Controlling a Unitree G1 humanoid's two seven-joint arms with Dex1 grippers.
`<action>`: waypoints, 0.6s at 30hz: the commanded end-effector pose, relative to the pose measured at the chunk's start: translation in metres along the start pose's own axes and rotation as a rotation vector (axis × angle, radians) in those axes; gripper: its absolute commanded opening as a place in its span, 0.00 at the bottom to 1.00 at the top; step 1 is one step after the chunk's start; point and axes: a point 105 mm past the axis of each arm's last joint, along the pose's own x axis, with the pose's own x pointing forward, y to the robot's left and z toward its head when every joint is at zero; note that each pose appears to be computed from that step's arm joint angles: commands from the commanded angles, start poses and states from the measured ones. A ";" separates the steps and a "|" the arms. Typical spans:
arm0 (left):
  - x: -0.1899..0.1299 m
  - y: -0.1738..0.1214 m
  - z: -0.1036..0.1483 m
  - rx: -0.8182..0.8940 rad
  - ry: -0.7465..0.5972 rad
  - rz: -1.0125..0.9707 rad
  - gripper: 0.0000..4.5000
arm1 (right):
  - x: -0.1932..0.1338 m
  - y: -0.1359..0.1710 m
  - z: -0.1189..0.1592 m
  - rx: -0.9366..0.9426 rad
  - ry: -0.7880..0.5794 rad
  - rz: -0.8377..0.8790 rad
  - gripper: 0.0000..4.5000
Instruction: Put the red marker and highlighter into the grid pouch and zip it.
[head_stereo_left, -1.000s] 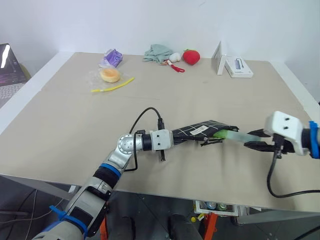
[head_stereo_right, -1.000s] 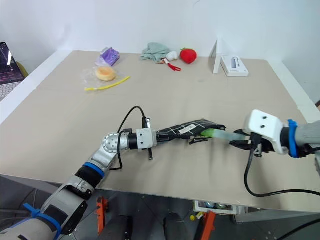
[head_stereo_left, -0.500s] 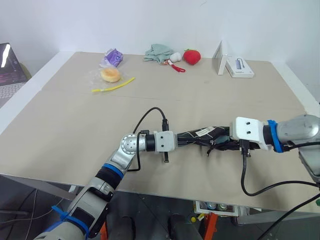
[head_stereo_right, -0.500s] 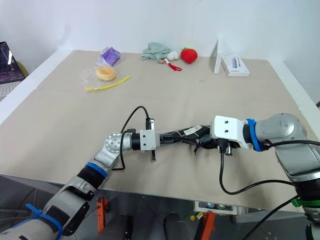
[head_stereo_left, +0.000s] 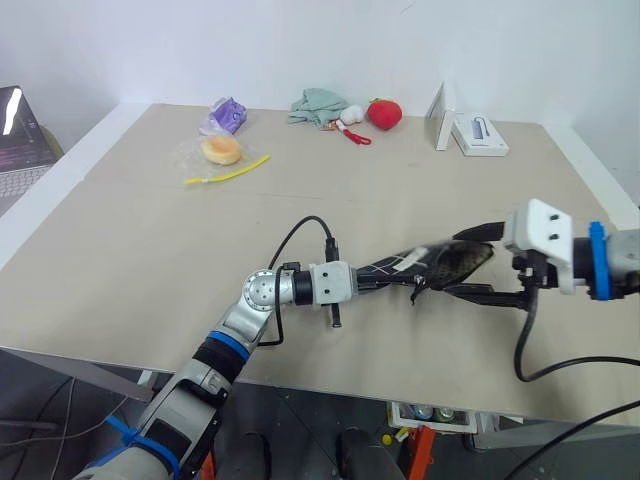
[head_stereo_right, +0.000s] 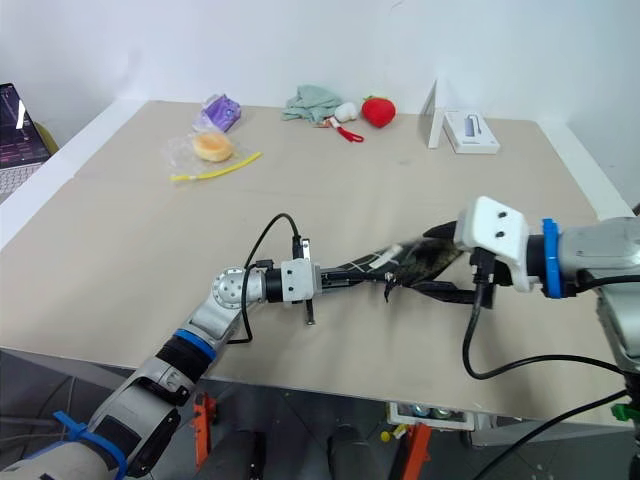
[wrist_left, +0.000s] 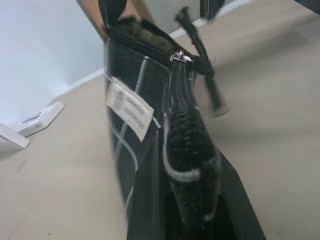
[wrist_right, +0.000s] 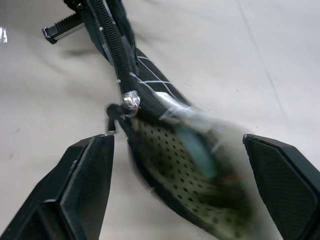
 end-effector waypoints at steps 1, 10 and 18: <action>0.001 0.006 0.011 0.020 -0.040 0.021 0.00 | -0.002 0.007 0.008 -0.017 -0.012 0.018 1.00; 0.001 0.006 0.011 0.015 -0.037 0.026 0.00 | 0.018 0.024 0.003 -0.012 0.005 0.086 1.00; 0.000 0.007 0.011 0.014 -0.033 0.030 0.00 | 0.021 0.025 -0.001 -0.013 0.017 0.091 0.61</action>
